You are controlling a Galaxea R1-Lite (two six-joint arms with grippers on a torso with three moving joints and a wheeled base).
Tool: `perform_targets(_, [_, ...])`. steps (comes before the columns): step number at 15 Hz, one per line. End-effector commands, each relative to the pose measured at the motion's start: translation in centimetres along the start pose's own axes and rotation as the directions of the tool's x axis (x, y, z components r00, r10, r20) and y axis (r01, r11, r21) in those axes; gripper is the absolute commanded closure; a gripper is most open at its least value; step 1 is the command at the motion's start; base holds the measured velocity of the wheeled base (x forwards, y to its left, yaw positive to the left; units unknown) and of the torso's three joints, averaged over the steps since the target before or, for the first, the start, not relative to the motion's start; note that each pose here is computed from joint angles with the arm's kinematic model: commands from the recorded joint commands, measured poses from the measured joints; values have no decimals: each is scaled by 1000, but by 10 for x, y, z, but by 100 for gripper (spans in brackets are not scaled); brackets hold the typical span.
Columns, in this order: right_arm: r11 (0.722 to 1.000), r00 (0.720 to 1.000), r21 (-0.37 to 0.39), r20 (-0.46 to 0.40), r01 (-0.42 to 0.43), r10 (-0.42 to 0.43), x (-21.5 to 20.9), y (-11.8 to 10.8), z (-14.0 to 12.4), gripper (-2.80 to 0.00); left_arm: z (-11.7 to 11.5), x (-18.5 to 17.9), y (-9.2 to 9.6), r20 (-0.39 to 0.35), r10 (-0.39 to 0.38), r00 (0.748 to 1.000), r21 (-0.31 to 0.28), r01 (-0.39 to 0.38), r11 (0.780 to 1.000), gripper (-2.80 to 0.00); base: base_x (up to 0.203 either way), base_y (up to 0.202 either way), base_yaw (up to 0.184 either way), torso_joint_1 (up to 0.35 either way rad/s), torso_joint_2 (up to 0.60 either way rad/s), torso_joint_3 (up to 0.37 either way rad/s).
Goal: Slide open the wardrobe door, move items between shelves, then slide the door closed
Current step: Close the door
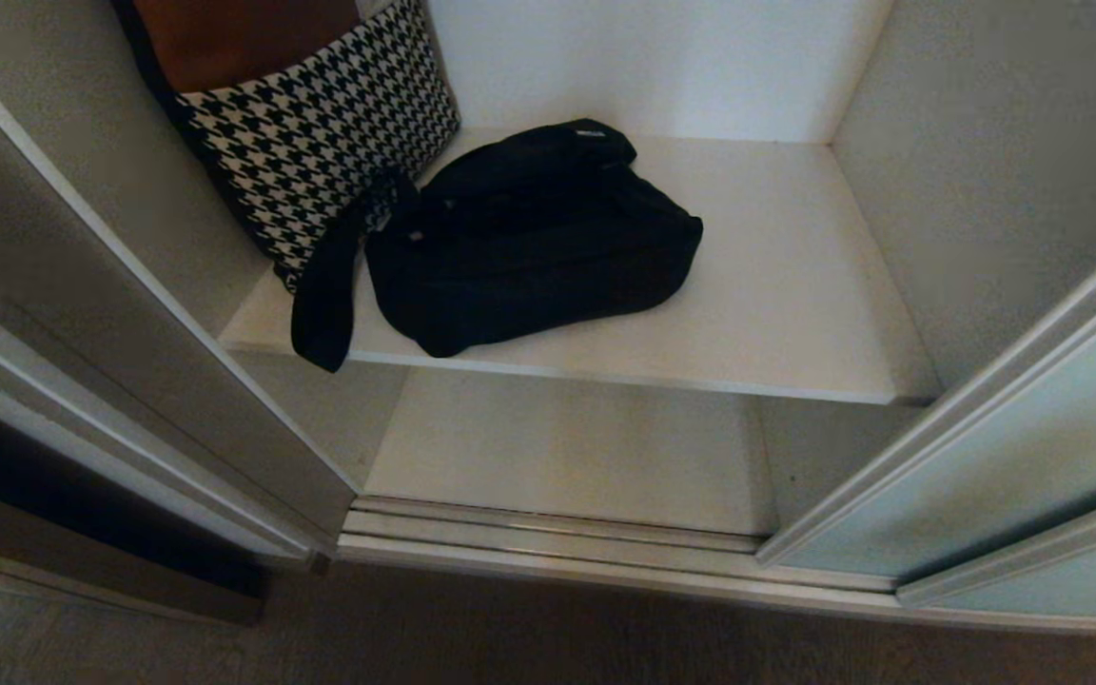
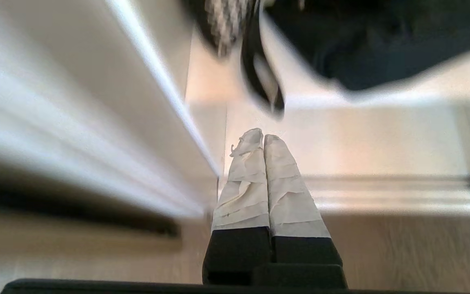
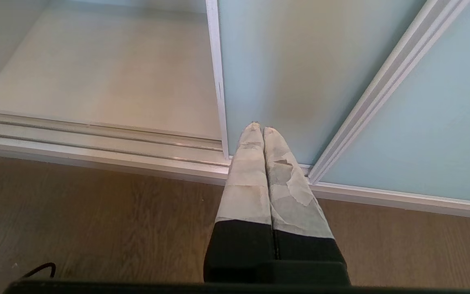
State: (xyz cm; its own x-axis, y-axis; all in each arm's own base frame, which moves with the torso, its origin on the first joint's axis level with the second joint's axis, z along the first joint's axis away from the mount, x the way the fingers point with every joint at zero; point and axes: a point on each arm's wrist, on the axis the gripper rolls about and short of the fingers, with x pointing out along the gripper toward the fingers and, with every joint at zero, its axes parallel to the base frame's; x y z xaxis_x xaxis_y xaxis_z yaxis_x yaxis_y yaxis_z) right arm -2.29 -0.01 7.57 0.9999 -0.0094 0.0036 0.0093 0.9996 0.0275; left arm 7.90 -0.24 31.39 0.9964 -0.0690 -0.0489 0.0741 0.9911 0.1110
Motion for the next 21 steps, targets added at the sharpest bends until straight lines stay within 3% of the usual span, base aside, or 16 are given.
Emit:
perform_targets(1, [1000, 1000, -1, -2, 0, 0, 0, 0, 0, 0, -45, -57, -8, 52, 38, 998, 2, -39, 999, 0, 0, 0, 0, 0, 0, 0])
perform_targets(5, [1000, 1000, 0, -2, 0, 0, 0, 0, 0, 0, -140, -89, -23, 12, 22, 1000, 2, -22, 1000, 0, 0, 0, 0, 0, 0, 0])
perform_targets(9, [1000, 1000, 0, -2, 0, 0, 0, 0, 0, 0, -202, -103, -31, 60, -13, 998, 15, 12, 1000, 0, 0, 0, 0, 0, 0, 0])
perform_targets(11, [1000, 1000, 0, -2, 0, 0, 0, 0, 0, 0, -232, -96, -32, 36, 42, 998, 3, -42, 999, 0, 0, 0, 0, 0, 0, 0])
perform_targets(14, [1000, 1000, 0, -2, 0, 0, 0, 0, 0, 0, -241, -90, -32, 39, 82, 996, -41, -80, 996, 0, 0, 0, 0, 0, 0, 0])
perform_targets(21, [1000, 1000, 0, -2, 0, 0, 0, 0, 0, 0, -241, -90, -32, 36, 79, 996, -21, -78, 997, 0, 0, 0, 0, 0, 0, 0])
